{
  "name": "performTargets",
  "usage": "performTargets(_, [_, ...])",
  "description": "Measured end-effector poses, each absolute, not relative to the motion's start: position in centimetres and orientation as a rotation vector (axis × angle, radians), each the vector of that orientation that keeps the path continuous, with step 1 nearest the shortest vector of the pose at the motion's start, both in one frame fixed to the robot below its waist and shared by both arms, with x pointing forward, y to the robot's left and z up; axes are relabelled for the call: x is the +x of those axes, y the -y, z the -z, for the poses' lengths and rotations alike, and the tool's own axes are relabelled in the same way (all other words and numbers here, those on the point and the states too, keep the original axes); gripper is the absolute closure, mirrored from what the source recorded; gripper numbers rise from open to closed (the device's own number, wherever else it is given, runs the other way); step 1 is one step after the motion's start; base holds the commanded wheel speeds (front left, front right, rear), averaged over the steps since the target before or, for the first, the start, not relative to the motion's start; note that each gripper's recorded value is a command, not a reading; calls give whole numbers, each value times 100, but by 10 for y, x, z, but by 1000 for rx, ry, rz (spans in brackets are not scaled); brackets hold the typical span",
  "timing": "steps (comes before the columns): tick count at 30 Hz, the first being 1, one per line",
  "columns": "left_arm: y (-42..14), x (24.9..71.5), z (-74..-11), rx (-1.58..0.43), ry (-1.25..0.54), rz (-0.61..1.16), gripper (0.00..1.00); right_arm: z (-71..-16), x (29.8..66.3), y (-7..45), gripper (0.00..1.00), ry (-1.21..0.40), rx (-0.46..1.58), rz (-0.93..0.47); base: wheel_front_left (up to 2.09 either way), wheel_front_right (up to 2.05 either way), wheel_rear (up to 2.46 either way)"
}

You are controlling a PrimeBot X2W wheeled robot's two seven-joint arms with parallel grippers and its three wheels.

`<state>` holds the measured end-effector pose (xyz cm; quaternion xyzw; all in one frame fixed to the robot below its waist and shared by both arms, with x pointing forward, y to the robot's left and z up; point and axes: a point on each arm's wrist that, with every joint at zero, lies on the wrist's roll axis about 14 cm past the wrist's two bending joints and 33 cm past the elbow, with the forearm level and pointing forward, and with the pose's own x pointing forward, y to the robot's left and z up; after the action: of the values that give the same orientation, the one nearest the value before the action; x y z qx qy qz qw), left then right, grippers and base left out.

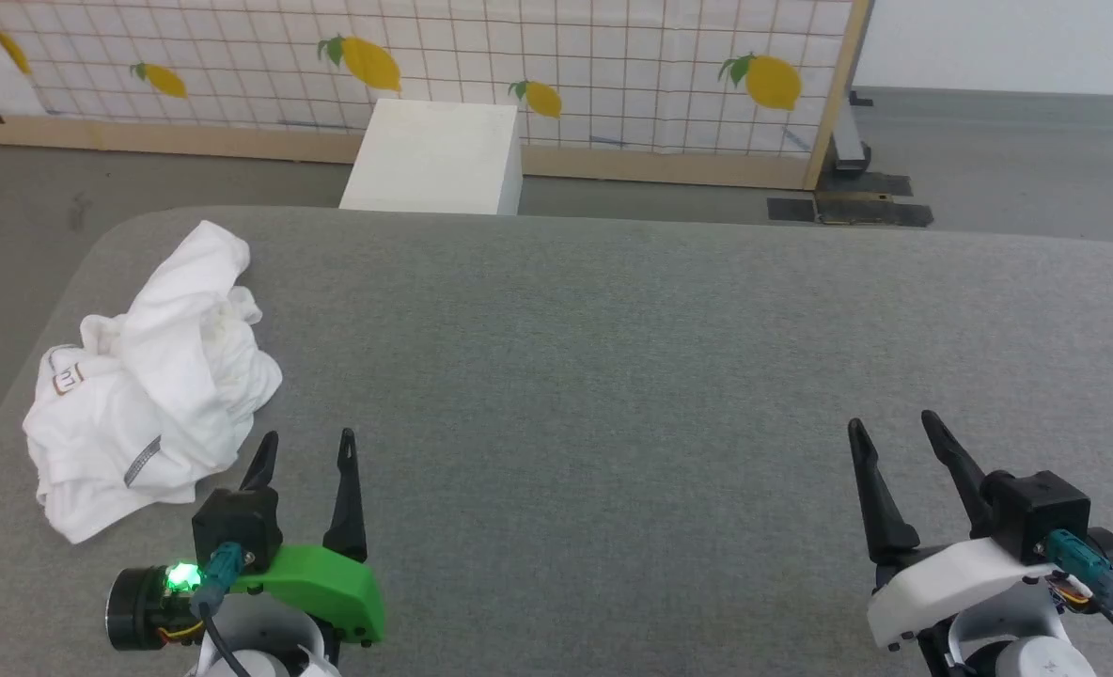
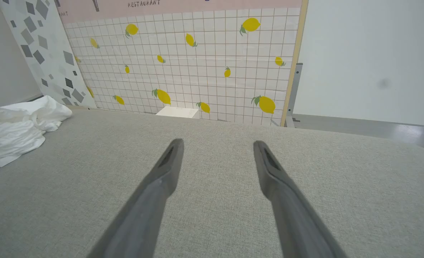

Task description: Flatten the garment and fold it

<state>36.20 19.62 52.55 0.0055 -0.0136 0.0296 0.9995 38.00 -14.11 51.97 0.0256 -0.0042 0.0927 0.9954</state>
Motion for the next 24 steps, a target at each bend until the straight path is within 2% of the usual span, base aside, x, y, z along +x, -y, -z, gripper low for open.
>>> performTargets(24, [-242, 326, -520, -16, 40, -221, 0, -512, 391, 90, 0, 2, 105, -329, 0, 0, 0])
